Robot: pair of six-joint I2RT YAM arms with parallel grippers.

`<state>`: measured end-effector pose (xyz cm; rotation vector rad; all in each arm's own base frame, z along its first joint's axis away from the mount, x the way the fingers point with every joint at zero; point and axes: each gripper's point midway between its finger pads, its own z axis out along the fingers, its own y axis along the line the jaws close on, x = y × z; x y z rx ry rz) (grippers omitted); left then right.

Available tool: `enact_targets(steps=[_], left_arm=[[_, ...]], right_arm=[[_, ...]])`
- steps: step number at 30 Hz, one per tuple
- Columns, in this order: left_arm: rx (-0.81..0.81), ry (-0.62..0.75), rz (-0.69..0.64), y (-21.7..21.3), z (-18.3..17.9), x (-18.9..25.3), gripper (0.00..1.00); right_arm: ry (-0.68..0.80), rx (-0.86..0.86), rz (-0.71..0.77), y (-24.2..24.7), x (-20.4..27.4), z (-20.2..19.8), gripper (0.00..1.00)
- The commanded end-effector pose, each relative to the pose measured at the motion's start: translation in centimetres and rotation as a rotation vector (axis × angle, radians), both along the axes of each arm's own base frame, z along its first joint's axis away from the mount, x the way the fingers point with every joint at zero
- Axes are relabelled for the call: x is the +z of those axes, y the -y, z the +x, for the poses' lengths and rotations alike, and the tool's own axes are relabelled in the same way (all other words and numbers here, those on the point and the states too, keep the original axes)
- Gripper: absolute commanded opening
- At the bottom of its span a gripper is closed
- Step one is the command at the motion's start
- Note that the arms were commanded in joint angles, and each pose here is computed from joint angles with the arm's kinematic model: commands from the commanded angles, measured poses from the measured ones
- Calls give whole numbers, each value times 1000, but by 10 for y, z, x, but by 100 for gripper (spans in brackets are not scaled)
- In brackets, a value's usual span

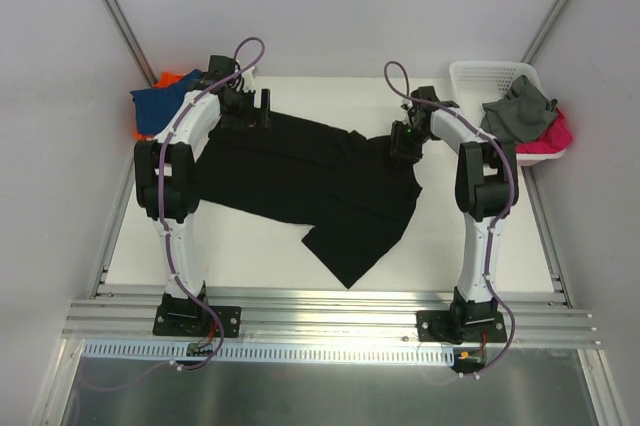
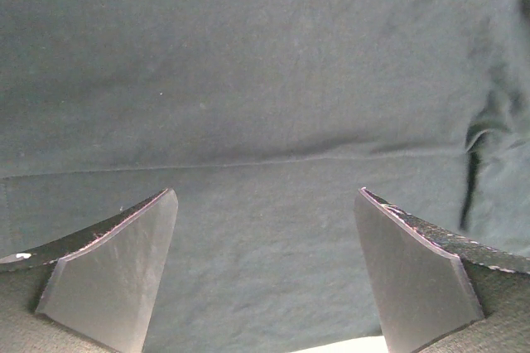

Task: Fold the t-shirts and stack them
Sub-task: Fold the tshirt

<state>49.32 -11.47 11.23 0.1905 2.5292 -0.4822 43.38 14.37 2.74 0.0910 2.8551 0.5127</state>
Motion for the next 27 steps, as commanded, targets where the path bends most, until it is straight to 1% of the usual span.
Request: enact_targets(steps=[1, 2, 5, 6, 11, 13, 15, 16, 22, 25, 27], left_arm=[[-12, 45, 30, -1, 5, 15, 89], [-12, 48, 29, 0, 5, 17, 89], [-11, 60, 29, 0, 6, 23, 89], [-9, 61, 31, -1, 7, 22, 89], [-13, 65, 58, -5, 4, 22, 89], [-12, 64, 68, -7, 2, 22, 89], [-15, 66, 76, -8, -2, 24, 89], [-12, 68, 87, -9, -3, 24, 89], [-11, 82, 125, -13, -9, 28, 91], [-2, 86, 141, -15, -11, 30, 93], [17, 95, 157, -19, -12, 34, 96]], right_arm=[[35, -42, -31, 19, -4, 28, 42], [62, -55, -35, 24, 2, 40, 42], [79, -76, -56, 32, -2, 54, 42], [117, -62, -69, 35, 5, 65, 42], [173, -71, -96, 40, 4, 92, 42], [202, -84, -86, 41, 10, 104, 43], [205, -89, -80, 41, 6, 110, 43], [229, -85, -71, 38, 14, 117, 43], [273, -96, -73, 39, 19, 134, 43], [288, -82, -75, 38, 28, 132, 43], [276, -75, -72, 38, 30, 123, 45]])
